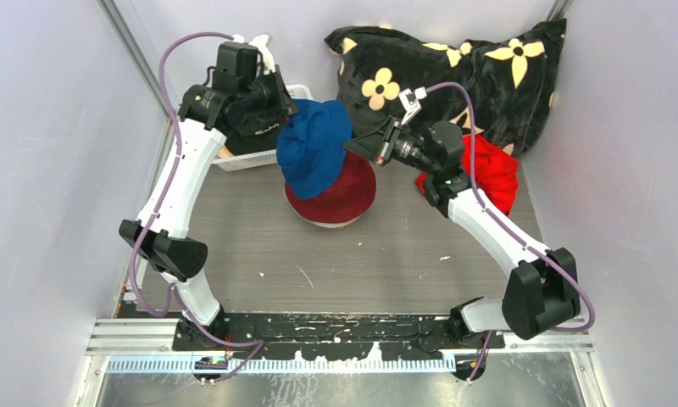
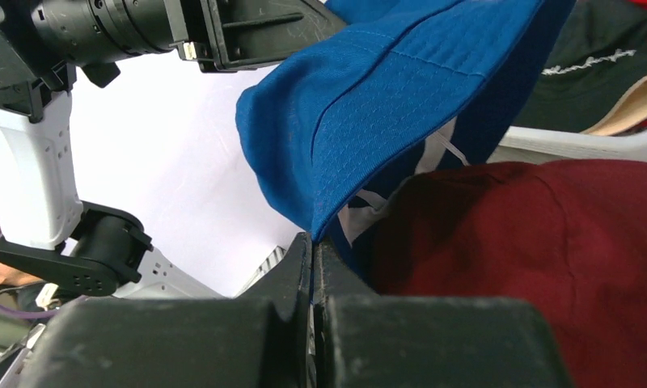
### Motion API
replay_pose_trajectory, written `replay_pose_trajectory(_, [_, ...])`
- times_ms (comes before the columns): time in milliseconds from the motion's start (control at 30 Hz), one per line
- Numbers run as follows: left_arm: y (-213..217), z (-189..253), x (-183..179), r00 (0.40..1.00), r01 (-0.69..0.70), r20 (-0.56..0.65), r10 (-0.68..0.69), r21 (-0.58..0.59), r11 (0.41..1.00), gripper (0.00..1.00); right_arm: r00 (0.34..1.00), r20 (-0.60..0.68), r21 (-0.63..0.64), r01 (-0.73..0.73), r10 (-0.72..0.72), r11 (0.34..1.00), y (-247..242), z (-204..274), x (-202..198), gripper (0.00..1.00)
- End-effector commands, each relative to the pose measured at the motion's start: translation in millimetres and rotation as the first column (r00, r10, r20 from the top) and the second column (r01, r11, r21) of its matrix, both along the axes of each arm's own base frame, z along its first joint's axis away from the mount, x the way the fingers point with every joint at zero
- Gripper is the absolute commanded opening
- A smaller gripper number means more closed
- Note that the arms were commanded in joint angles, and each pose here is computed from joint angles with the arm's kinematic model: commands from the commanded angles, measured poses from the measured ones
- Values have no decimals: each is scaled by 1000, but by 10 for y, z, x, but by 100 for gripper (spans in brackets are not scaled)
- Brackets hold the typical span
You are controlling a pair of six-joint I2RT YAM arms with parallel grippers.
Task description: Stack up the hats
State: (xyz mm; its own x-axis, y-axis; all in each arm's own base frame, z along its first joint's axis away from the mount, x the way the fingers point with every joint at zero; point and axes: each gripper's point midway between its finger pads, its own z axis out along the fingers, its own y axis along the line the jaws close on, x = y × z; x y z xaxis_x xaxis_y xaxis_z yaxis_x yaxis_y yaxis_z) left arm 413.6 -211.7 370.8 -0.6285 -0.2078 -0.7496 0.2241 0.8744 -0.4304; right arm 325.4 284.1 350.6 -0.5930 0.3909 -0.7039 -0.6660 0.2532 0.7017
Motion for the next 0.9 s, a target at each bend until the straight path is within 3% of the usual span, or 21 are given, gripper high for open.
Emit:
replay_pose_trajectory(0, [-256,23,-46,998,68,18,-67,-4,998,0,997,53,-23,55,-54,998,-215,64,-61,1])
replay_pose_trajectory(167, [-448,-141,-89,995,102,-11,-102,16,995,8,994,-11,-65,104,-105,992,-412,-227,-45,1])
replay_pose_trajectory(300, [-454,-149,-87,996,83,11,-84,31,996,20,988,-47,-111,141,-147,984,-538,-485,-49,1])
replay_pose_trajectory(467, [-295,-15,-46,996,14,86,-19,64,998,37,974,-87,-157,196,-212,968,-718,-795,42,1])
replay_pose_trajectory(667, [-50,100,-78,986,-70,158,52,107,992,39,953,-124,-207,247,-275,947,-985,-1096,108,1])
replay_pose_trajectory(867, [249,119,-170,946,-196,274,173,59,979,54,944,-175,-250,233,-280,940,-1031,-1403,142,1])
